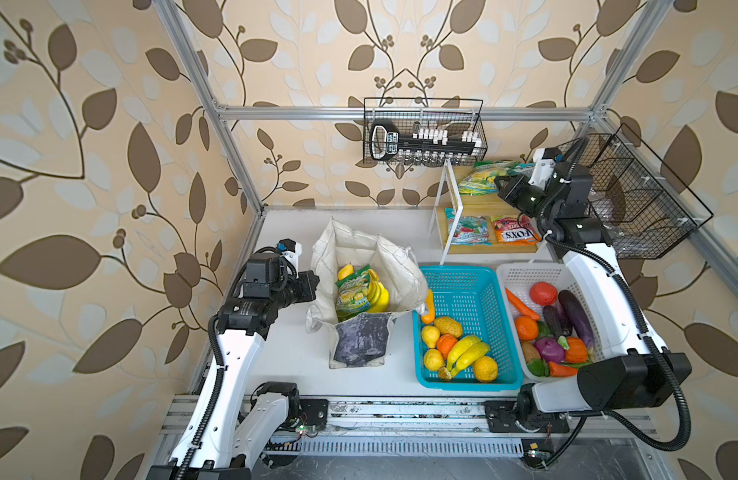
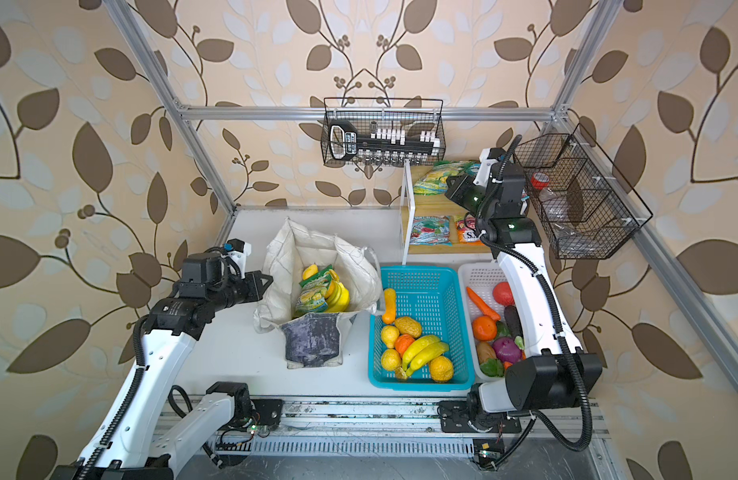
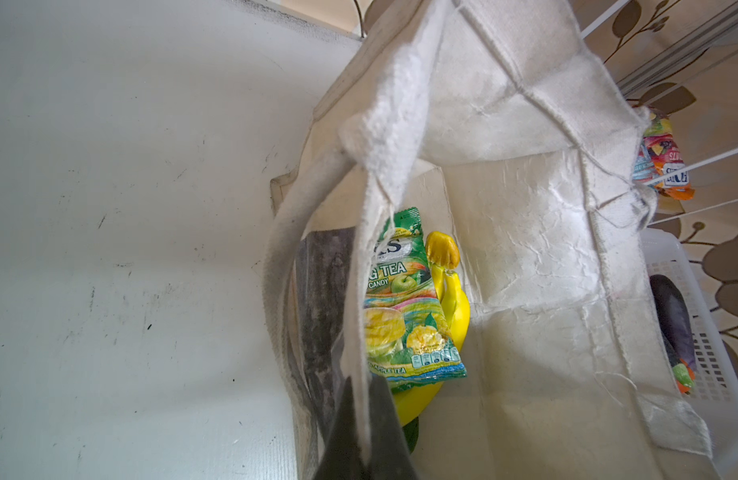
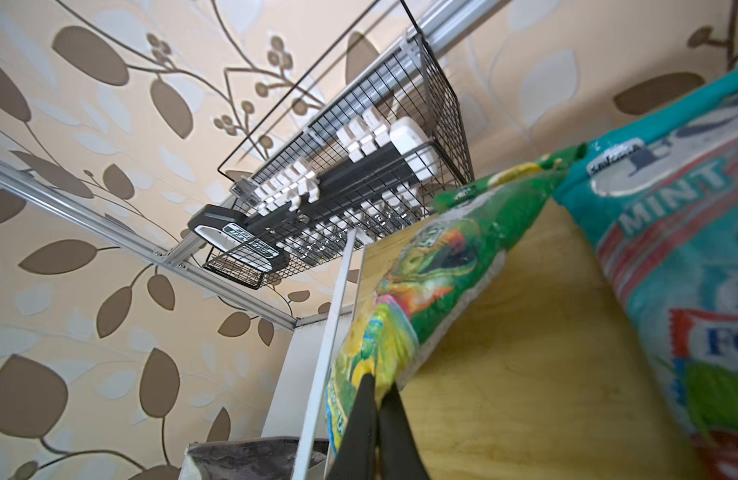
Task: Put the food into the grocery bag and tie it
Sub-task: 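Close the right gripper on the edge of the Spring Tea bag, then lift the Spring Tea bag with the right gripper and carry it over the tote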
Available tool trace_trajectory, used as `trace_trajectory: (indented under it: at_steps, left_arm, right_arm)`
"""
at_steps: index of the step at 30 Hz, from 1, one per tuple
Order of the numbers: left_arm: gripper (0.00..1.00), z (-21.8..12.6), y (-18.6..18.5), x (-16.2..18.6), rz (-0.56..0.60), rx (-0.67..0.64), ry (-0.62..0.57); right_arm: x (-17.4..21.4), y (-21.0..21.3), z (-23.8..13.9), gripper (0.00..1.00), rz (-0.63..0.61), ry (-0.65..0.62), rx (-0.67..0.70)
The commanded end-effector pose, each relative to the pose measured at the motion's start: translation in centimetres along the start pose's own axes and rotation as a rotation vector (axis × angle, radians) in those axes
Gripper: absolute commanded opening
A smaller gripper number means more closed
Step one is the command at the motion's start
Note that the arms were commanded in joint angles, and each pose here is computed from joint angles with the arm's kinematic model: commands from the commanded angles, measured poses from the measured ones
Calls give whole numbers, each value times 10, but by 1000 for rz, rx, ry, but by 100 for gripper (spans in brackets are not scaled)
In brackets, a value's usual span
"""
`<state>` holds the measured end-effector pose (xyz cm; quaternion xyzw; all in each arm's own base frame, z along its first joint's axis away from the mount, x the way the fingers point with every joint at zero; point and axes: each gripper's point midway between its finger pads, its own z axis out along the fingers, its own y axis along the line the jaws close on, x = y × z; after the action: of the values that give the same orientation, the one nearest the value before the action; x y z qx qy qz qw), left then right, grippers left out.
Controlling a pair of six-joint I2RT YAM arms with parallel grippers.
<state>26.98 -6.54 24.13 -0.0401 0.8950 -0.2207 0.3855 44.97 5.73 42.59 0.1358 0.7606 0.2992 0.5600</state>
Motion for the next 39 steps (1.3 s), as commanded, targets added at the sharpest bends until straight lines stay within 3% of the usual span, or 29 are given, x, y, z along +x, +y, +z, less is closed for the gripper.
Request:
trace_trajectory:
  at_steps: [1,8,21,30,39]
  left_arm:
    - [0,-2,-3,-3,25,6,-10]
    - [0,-1,-2,-3,22,3,-6]
    - [0,-1,-3,-3,10,9,-14]
    - [0,-2,-4,-4,10,19,-16]
    - [0,-1,-3,-3,16,10,-5]
  right_arm:
    - [-25,31,-17,0,-100,-62,-88]
    - [-42,56,-26,0,-106,-78,-178]
    - [-52,114,-80,0,-173,-191,-290]
    - [-28,159,-116,0,-218,-147,-391]
    - [36,211,-129,0,-274,-45,-517]
